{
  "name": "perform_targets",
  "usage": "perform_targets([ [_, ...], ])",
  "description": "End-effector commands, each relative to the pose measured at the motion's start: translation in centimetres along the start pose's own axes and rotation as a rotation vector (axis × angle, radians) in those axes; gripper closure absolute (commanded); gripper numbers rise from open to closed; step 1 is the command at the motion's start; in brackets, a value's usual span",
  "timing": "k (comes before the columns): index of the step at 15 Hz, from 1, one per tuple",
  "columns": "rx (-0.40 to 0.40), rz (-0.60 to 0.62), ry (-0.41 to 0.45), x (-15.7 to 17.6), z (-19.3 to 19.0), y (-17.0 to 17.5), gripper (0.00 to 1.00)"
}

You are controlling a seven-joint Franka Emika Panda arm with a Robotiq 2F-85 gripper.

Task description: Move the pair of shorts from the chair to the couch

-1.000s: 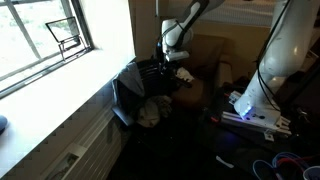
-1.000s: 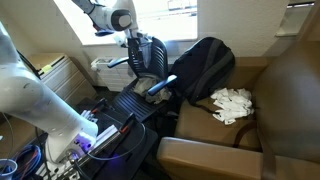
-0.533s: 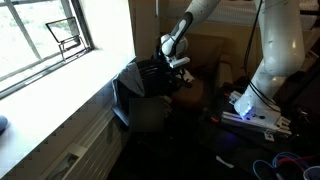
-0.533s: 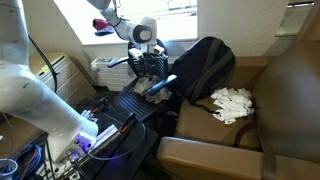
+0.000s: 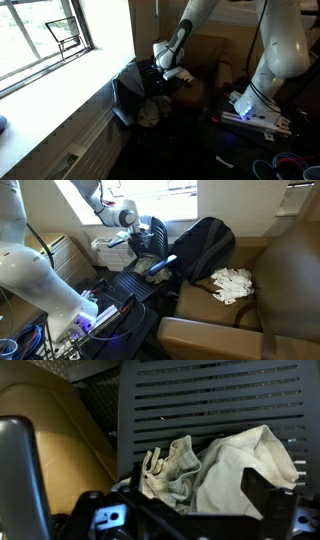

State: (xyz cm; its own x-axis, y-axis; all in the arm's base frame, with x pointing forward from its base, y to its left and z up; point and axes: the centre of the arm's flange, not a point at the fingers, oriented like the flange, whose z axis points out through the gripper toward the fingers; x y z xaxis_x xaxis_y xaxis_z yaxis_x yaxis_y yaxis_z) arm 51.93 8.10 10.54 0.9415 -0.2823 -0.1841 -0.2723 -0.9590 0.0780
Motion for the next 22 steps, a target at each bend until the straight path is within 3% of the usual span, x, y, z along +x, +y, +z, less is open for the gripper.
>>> perform_targets([
  [1,-0.090,-0.069,0.070,-4.5,3.8,-5.7,0.00],
  [2,-0.110,-0.010,0.046,-3.9,5.0,-4.8,0.00],
  [3,-0.076,-0.046,0.041,-4.5,3.3,-5.7,0.00],
  [7,-0.087,-0.044,0.040,-4.9,3.8,-6.4,0.00],
  [10,-0.134,-0.040,0.052,-2.4,8.5,-8.0,0.00],
  [14,-0.162,-0.044,0.073,-0.9,11.8,-9.3,0.00],
  [18,-0.278,-0.027,0.077,3.6,12.9,-7.4,0.00],
  [19,-0.215,-0.036,0.079,0.5,12.6,-7.8,0.00],
  [22,-0.259,-0.017,0.086,2.8,12.6,-6.6,0.00],
])
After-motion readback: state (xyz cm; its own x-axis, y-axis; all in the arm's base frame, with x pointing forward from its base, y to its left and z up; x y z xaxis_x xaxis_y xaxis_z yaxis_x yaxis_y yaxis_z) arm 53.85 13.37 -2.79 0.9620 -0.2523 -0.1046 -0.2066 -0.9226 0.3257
